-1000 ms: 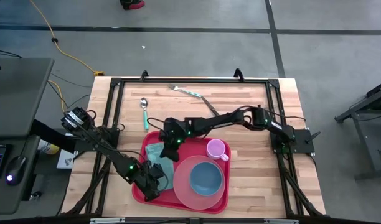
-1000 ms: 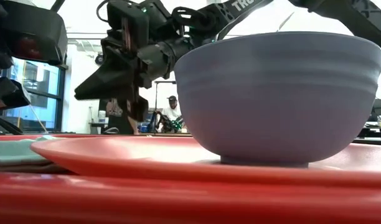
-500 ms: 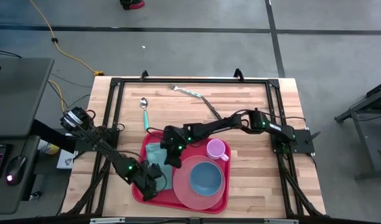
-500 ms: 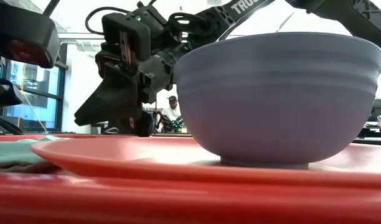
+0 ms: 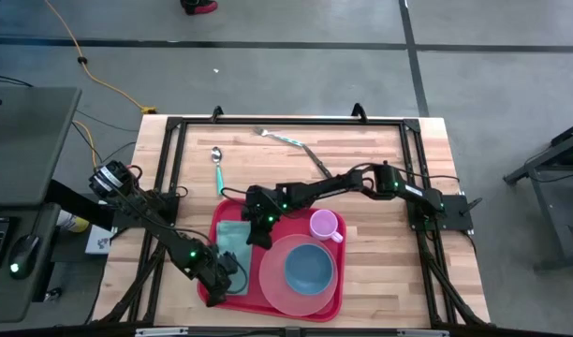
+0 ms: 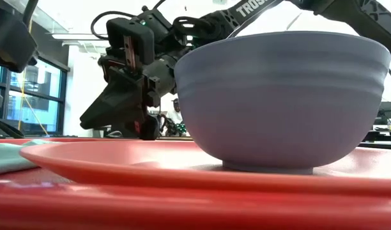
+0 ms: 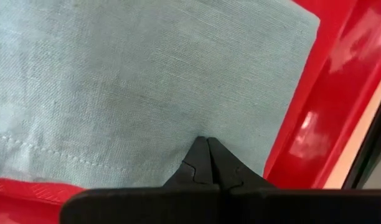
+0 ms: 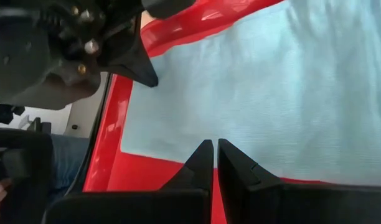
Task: Set up tray
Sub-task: Put the blue table napkin on the red serving tray to the left of the pink plate
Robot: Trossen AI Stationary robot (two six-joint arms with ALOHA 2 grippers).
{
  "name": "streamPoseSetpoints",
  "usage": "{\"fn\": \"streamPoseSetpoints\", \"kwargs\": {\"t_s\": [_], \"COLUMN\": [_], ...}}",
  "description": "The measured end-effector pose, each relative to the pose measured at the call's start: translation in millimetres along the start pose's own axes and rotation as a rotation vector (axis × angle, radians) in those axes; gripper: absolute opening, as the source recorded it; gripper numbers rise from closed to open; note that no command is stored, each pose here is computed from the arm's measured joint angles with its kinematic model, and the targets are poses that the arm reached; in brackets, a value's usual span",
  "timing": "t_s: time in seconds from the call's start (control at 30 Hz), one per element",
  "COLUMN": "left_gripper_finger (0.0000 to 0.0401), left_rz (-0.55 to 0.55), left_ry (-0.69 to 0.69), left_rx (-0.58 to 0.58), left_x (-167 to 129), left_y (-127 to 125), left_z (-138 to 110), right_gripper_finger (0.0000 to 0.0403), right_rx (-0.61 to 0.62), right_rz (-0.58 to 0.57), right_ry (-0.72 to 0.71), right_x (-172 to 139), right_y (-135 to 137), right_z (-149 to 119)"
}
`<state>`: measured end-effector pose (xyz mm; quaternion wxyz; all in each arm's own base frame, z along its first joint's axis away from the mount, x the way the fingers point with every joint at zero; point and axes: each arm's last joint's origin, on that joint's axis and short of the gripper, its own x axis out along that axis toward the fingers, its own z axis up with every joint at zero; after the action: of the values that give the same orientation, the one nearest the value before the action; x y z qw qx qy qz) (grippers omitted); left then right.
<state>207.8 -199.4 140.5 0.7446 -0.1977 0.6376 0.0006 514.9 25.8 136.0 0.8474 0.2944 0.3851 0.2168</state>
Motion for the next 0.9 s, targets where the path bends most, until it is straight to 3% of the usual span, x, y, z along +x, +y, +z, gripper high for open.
{"fn": "streamPoseSetpoints", "kwargs": {"t_s": [0.2, 0.53, 0.9], "left_gripper_finger": [0.001, 0.0088, 0.0096], "left_rz": [-0.02, 0.009, 0.052], "left_ry": [0.012, -0.108, -0.189], "left_rx": [0.053, 0.136, 0.192], "left_x": [-2.6, -15.7, -20.2], "left_y": [-0.5, 0.8, 2.9], "left_z": [-0.6, 1.6, 8.0], "right_gripper_finger": [0.0, 0.0, 0.0], "right_rx": [0.009, -0.006, -0.046], "right_rz": [0.014, 0.031, 0.044], "right_ry": [0.004, -0.004, -0.045], "right_x": [-1.8, -6.1, -18.4], "right_y": [-1.8, 4.3, 15.2], "right_z": [0.9, 4.6, 15.1]}}
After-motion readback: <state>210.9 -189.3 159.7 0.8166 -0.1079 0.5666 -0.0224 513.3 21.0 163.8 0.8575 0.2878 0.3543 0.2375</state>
